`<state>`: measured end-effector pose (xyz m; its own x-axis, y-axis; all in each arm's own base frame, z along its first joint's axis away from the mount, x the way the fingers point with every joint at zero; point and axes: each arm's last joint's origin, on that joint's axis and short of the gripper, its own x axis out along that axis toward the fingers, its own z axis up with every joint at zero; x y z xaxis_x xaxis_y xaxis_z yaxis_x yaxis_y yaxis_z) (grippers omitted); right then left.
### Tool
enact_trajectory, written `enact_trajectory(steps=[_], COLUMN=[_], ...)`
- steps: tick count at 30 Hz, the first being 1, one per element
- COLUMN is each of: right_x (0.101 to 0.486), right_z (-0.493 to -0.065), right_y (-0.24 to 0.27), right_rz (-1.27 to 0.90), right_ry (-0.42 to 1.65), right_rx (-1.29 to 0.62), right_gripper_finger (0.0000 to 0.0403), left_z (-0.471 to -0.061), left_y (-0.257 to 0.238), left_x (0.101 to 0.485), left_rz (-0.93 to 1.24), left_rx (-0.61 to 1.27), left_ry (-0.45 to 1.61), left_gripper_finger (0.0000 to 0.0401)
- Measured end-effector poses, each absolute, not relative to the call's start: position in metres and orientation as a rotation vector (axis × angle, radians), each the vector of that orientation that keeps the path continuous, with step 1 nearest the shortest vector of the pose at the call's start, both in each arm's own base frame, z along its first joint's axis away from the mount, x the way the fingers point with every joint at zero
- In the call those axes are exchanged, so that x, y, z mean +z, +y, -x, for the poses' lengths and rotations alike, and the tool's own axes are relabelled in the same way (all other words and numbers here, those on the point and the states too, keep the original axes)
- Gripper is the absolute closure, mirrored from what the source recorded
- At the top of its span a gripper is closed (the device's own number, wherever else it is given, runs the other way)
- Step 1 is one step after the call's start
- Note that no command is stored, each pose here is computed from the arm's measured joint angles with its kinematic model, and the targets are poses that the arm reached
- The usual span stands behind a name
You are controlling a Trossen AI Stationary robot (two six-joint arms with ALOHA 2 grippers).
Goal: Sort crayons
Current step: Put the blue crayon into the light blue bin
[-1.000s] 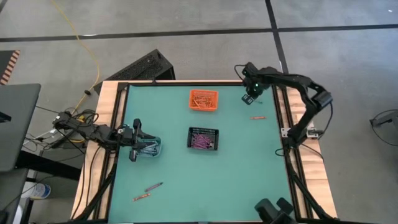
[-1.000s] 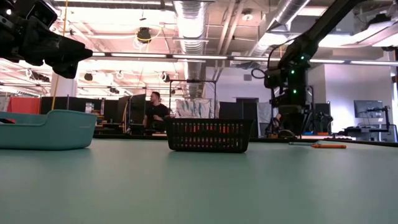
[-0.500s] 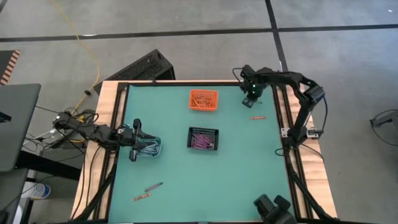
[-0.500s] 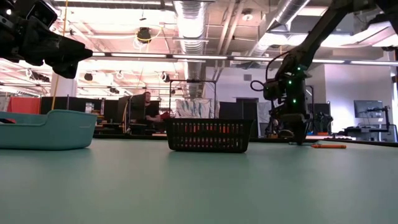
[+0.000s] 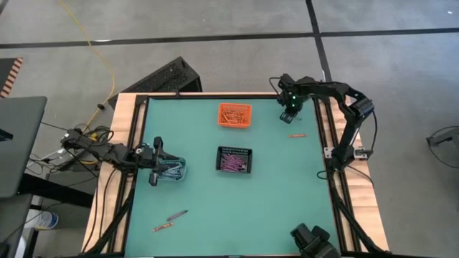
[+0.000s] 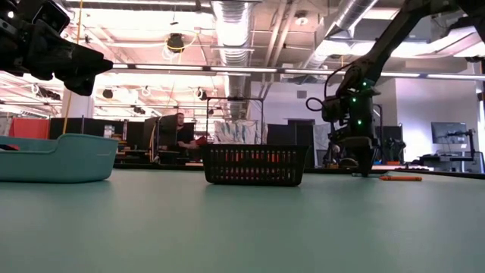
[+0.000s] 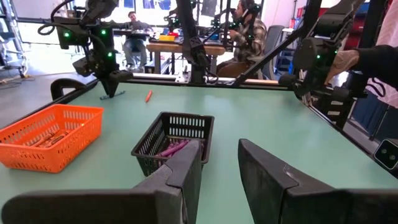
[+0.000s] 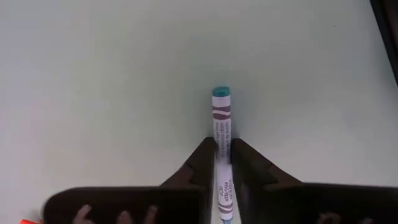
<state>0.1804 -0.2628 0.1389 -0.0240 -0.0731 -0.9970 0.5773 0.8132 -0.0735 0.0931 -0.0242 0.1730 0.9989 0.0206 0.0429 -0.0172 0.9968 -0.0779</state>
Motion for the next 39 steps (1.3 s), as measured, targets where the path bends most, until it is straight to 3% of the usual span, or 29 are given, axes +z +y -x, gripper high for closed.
enact_trajectory(steps=[6,19,25,39], right_x=[0.141,0.204,0.23,0.24], right_z=[-0.183,-0.212,-0.242,-0.316], right_y=[-0.26,-0.217,-0.178,-0.08], right_rz=[-0.432,-0.329,-0.265,-0.183], right_ry=[1.508,1.263,1.103,0.858], right_rx=[-0.561,-0.51,-0.397,-0.146], right_gripper_finger=[0.0396,0.0398,0.0398,0.0399], left_z=[-0.093,-0.093,-0.093,-0.093], left_y=[-0.024,-0.024,-0.024,-0.024], left_x=[0.173,0.173,0.173,0.173], left_rz=[0.078,0.078,0.078,0.078], left_rx=[0.019,0.019,0.019,0.019], left_ry=[-0.044,-0.044,-0.044,-0.044], left_gripper_finger=[0.0306,0.0306,0.0306,0.0305])
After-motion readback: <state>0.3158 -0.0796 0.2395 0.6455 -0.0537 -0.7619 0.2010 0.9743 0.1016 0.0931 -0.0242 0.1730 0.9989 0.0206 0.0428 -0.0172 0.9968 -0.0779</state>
